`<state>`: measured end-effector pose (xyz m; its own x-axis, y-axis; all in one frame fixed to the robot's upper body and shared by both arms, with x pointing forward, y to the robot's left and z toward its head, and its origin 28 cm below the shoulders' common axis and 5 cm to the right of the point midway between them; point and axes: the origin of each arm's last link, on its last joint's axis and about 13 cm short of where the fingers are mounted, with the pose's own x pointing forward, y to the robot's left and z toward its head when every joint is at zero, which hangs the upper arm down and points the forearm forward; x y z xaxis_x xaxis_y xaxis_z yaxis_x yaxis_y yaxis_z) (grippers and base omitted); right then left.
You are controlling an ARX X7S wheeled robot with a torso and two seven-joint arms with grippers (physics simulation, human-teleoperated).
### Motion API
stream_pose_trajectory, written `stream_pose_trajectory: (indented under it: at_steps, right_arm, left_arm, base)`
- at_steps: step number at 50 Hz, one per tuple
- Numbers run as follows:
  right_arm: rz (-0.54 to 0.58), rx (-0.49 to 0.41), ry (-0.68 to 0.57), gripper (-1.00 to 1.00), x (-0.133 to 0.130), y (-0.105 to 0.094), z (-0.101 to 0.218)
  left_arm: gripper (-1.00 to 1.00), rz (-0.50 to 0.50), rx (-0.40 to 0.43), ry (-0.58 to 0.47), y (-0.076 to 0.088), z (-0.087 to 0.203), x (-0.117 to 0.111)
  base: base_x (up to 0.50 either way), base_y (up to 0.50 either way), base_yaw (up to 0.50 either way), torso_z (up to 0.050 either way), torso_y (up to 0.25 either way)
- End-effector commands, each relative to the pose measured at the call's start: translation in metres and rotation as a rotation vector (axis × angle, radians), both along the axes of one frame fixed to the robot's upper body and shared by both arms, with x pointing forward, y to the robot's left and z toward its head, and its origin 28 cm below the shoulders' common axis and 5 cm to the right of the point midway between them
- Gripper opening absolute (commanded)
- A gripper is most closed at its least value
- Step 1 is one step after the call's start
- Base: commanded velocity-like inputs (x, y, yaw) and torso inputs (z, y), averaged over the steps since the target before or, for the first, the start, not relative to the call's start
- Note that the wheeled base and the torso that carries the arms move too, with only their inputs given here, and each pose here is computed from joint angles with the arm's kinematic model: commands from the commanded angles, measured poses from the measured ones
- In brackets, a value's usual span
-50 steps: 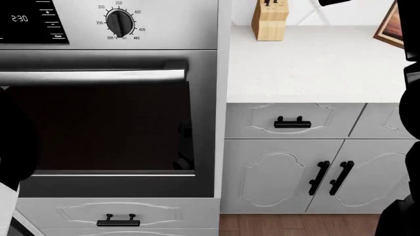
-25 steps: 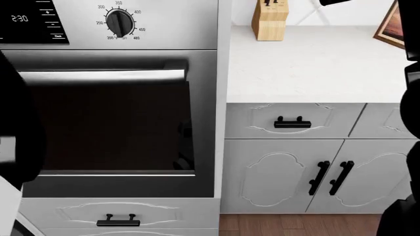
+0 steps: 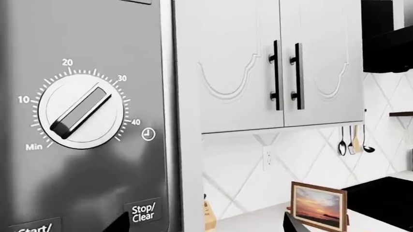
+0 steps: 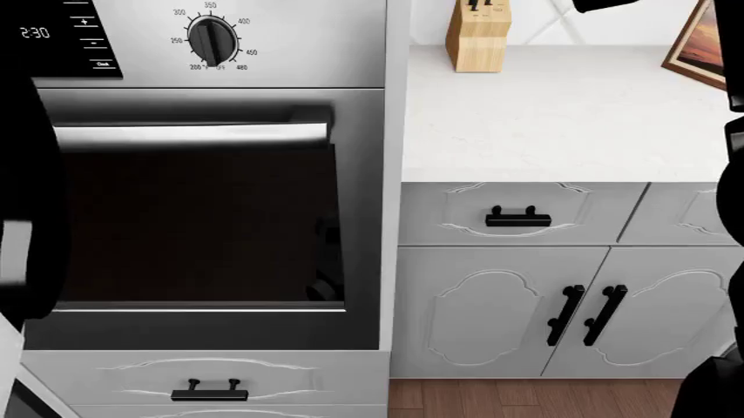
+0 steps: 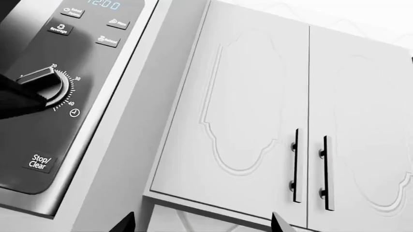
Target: Open the microwave door
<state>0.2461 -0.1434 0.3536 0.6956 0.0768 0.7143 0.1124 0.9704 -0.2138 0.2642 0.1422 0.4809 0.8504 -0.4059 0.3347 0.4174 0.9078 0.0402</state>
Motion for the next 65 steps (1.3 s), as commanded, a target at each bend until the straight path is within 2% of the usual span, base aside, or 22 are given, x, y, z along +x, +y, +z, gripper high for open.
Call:
stream_pose_trajectory:
  at_steps: [1, 9, 22, 42, 53, 65]
  right_arm:
    - [-0.003, 0.001, 0.001, 1.0, -0.001, -0.001, -0.001]
    - [-0.001, 0.001, 0.002, 1.0, -0.001, 0.0, 0.0]
    - [0.001, -0.001, 0.007, 1.0, 0.004, 0.001, -0.002]
    - [0.003, -0.002, 0.007, 1.0, 0.003, 0.002, -0.002]
    - [0.006, -0.007, 0.01, 1.0, 0.001, 0.003, 0.0]
    - [0.01, -0.007, 0.009, 1.0, 0.001, 0.004, 0.001]
  left_arm:
    - [1.0, 0.041, -0.003, 0.003, 0.004, 0.001, 0.01]
    - [1.0, 0.074, -0.011, 0.007, 0.008, 0.0, 0.025]
    - [1.0, 0.14, -0.026, 0.006, 0.029, 0.013, 0.038]
    - [1.0, 0.214, -0.051, 0.006, 0.058, 0.018, 0.039]
    - [1.0, 0.24, -0.069, 0.005, 0.066, 0.017, 0.039]
    - [1.0, 0.239, -0.097, -0.016, 0.075, 0.009, 0.022]
  base:
    - [0.0, 0.0, 0.0, 0.0, 0.0]
    - [0.0, 0.0, 0.0, 0.0, 0.0]
    - [0.0, 0.0, 0.0, 0.0, 0.0]
    - [0.0, 0.0, 0.0, 0.0, 0.0]
    - [0.0, 0.0, 0.0, 0.0, 0.0]
    - [0.0, 0.0, 0.0, 0.0, 0.0]
